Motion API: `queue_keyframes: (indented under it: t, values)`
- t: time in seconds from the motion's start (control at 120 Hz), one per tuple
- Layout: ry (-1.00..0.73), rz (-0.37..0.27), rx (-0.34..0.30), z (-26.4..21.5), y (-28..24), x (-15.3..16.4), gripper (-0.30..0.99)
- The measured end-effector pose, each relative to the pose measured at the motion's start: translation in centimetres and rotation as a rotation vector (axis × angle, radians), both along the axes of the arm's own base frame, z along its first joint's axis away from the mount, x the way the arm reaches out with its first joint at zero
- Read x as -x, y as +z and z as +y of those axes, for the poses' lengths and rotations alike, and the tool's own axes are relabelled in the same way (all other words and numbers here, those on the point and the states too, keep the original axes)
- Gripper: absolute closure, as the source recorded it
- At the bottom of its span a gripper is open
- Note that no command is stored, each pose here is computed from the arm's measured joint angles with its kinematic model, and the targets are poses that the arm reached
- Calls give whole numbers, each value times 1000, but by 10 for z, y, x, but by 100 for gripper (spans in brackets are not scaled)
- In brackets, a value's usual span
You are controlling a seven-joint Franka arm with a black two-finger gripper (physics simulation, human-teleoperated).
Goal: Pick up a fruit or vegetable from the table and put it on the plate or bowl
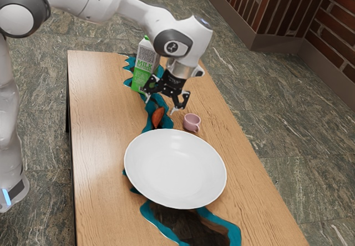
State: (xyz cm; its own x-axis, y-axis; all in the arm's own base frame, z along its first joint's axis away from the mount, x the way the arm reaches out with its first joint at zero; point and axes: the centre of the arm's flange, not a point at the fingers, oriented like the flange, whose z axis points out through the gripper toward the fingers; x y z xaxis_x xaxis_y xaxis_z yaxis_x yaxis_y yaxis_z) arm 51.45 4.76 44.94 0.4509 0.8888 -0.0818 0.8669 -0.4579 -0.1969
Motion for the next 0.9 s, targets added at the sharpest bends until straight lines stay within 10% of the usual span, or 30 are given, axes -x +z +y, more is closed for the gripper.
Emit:
queue_keyframes:
  t: [0.9]
  values:
    - [35,-92,-6,16,-28,5,0]
